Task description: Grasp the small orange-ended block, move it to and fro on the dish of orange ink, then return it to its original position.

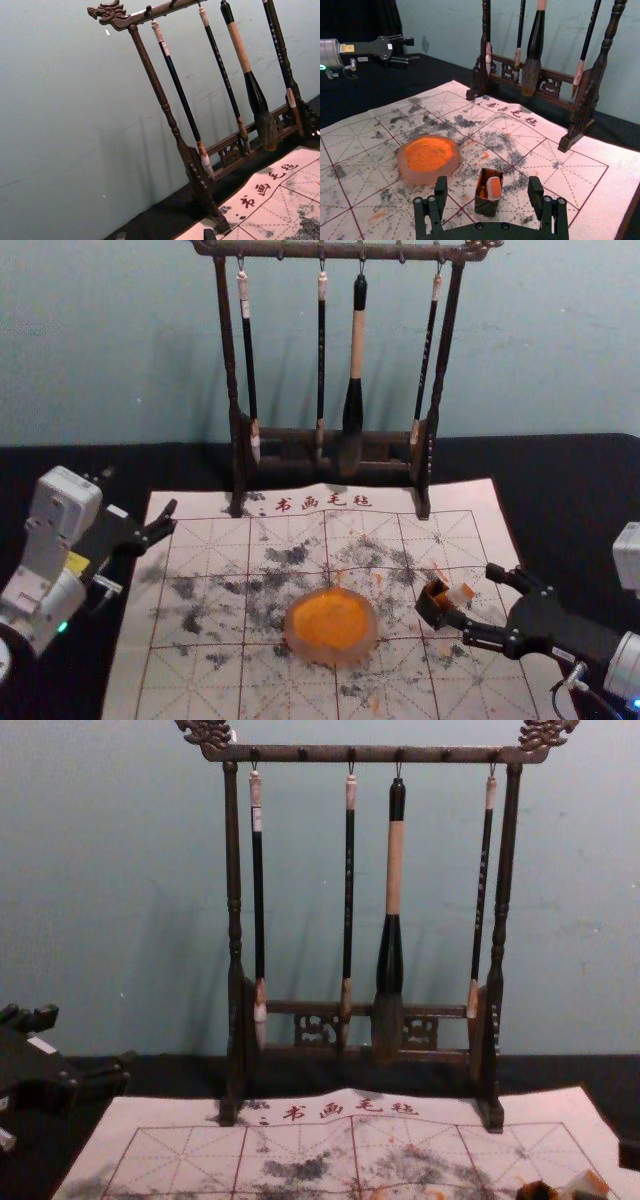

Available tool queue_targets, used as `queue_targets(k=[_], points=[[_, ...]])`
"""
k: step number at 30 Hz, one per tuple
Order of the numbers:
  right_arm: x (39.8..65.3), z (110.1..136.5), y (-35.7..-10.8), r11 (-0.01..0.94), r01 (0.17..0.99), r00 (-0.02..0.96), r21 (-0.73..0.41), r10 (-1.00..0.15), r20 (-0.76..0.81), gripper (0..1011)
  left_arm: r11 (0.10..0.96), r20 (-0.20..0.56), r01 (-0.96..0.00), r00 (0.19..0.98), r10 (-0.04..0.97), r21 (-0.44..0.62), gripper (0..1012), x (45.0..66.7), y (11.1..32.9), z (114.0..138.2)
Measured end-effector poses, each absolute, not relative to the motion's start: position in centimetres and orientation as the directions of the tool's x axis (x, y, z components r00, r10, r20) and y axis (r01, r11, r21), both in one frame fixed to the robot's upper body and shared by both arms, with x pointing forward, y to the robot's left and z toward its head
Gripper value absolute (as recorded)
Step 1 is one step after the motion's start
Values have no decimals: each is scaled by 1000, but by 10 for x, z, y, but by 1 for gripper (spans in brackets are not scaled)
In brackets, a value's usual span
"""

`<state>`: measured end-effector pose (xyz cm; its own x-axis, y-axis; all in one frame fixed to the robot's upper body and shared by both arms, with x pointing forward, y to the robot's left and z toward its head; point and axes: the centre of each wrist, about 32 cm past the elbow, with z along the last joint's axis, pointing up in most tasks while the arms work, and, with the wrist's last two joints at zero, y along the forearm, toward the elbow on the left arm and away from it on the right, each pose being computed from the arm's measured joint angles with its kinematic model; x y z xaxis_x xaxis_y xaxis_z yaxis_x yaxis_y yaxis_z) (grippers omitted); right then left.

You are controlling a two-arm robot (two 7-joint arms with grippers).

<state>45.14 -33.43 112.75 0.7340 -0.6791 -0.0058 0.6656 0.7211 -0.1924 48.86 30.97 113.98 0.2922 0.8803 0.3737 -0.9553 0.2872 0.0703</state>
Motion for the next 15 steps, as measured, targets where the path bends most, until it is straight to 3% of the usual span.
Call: queue_targets(k=[15], points=[[462,1120,-331,719,661,732,-212,-681,-29,1000,287,374,-955,292,880,70,1001,489,310,1140]])
